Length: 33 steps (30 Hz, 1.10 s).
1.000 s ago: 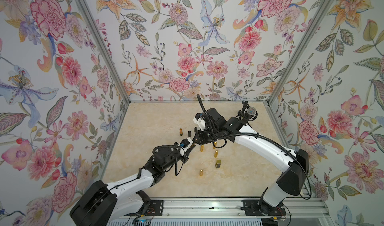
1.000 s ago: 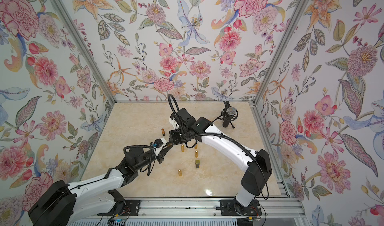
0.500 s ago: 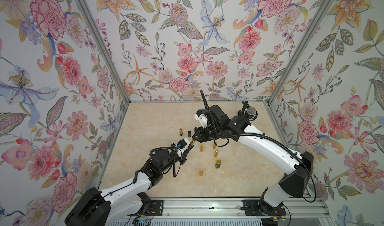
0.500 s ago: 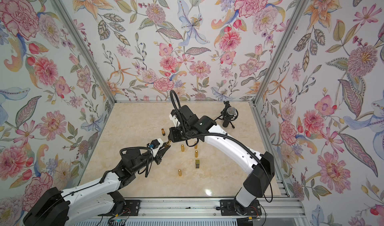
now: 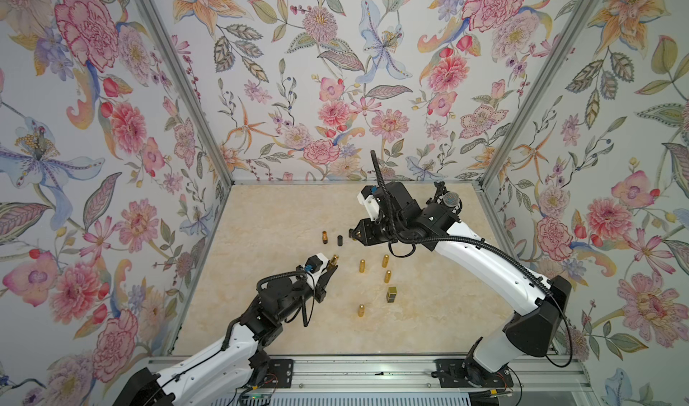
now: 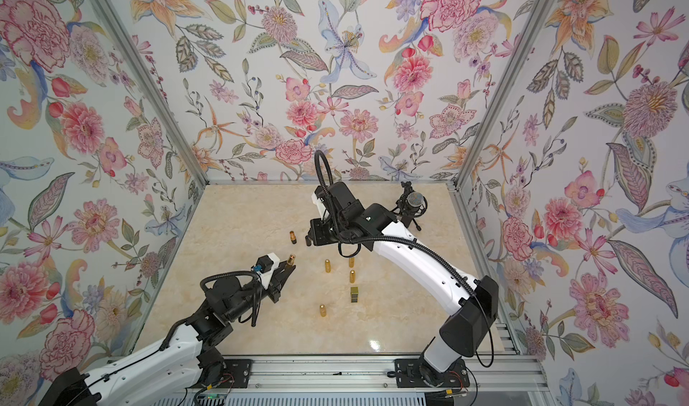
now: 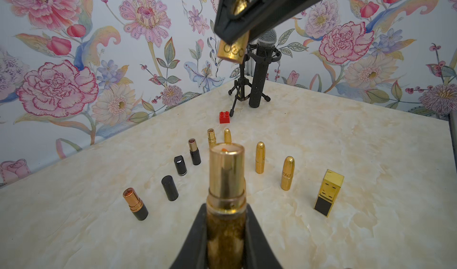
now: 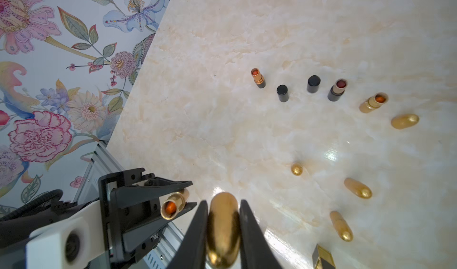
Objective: Open the lipstick cap
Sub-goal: Open the cover of the lipstick, then place the cover at the center of the board.
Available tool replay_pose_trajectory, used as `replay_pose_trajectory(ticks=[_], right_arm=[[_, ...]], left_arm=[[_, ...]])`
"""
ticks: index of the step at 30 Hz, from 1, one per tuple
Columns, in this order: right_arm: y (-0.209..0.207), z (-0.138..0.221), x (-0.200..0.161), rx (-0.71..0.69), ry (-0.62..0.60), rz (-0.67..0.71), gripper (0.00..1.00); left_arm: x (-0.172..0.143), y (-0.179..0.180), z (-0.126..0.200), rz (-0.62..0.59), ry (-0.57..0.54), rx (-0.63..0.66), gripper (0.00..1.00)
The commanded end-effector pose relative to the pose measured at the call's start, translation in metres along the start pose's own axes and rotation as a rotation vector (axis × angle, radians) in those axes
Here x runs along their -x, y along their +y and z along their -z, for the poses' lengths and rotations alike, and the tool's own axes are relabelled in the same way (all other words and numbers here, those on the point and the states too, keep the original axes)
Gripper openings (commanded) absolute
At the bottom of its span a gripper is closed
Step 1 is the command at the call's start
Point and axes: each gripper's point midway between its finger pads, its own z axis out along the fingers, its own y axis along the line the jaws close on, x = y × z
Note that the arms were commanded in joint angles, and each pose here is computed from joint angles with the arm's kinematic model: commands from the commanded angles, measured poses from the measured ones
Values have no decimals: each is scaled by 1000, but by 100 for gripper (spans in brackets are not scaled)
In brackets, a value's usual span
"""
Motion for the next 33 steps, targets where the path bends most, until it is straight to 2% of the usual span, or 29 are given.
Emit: replay_pose_trajectory(ticks=[1,10,15,25,33], right_arm=[[-21,-35,-10,-113,42,54,23],[-25,-108,-23,-237,115,179,22],[-35,-146,-34,-265,168,189,21],[-53,-190,-50,-328,194,224,21],[-73,-213,-60,-361,201,185,22]], left_arm=[[-3,10,9,56,-3,68,8],[-2,20,24,82,-24,127,8],[-5,23,26,89,-12,150,8],[-3,26,28,105,-27,168,8],[-2,28,30,106,-33,180,8]])
